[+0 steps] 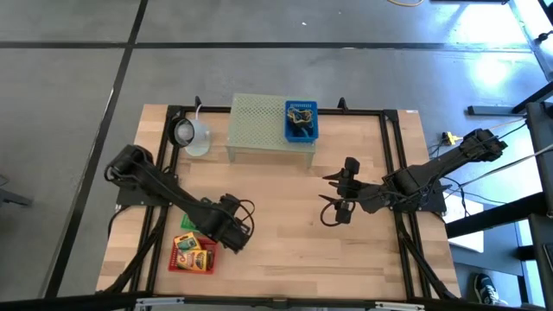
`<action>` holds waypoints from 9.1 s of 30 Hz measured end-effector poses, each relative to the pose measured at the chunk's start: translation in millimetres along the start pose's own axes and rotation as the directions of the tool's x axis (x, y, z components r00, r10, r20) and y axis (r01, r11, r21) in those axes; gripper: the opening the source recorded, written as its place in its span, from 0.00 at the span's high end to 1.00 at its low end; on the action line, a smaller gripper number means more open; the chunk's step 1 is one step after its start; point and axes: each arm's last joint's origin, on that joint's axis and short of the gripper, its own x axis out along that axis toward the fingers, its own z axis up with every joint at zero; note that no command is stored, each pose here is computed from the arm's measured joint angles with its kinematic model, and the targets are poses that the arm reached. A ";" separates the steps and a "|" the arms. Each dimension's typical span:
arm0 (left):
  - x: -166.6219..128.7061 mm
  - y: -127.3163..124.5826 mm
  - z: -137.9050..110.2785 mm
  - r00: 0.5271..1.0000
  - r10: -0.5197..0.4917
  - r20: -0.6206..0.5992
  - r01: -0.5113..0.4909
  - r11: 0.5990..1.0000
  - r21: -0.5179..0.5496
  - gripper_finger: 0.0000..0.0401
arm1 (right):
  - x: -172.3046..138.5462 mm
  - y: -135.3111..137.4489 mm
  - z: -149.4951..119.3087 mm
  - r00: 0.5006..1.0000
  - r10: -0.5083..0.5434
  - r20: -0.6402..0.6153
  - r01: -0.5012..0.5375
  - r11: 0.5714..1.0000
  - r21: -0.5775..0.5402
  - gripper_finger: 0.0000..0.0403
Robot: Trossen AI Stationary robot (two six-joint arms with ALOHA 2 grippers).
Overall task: Pick & Place Office Desk Supplies
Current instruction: Put the green bin on the shelf, then put the red bin on the shelf
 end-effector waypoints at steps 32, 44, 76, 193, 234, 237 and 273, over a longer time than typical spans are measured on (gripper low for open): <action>54.9 -25.5 -20.0 0.980 0.094 -0.173 -0.076 0.991 0.108 0.96 | 0.0 0.0 -0.1 1.000 -0.001 0.000 0.001 1.000 -0.003 0.36; 43.4 -46.6 -15.9 0.984 -0.074 -0.160 0.106 0.973 0.204 0.96 | 0.0 0.0 -0.1 1.000 -0.001 0.000 0.001 1.000 -0.003 0.36; -61.7 -60.0 77.9 0.971 -0.053 0.232 -0.172 0.516 0.839 0.97 | 0.1 -0.1 -0.3 1.000 -0.004 0.000 0.004 1.000 -0.004 0.36; -97.5 -5.9 195.8 0.924 -0.238 -0.299 0.375 0.718 0.587 0.67 | -0.3 -1.4 -8.3 0.997 0.008 -0.077 -0.009 1.000 -0.015 0.36; -70.2 -102.7 -38.8 0.954 0.062 -0.293 0.018 0.964 0.263 0.67 | -0.3 -0.5 -8.5 0.996 0.039 -0.085 -0.037 0.999 0.024 0.36; -83.0 -96.7 -44.5 0.963 0.030 -0.267 0.043 0.964 0.261 0.67 | -0.3 -0.5 -8.9 0.995 0.038 -0.088 -0.037 0.999 0.019 0.36; -10.5 -40.5 -84.7 0.929 0.061 -0.365 -0.072 0.997 -0.016 0.67 | -0.3 -1.1 -8.8 0.996 0.020 -0.084 -0.019 1.000 0.013 0.36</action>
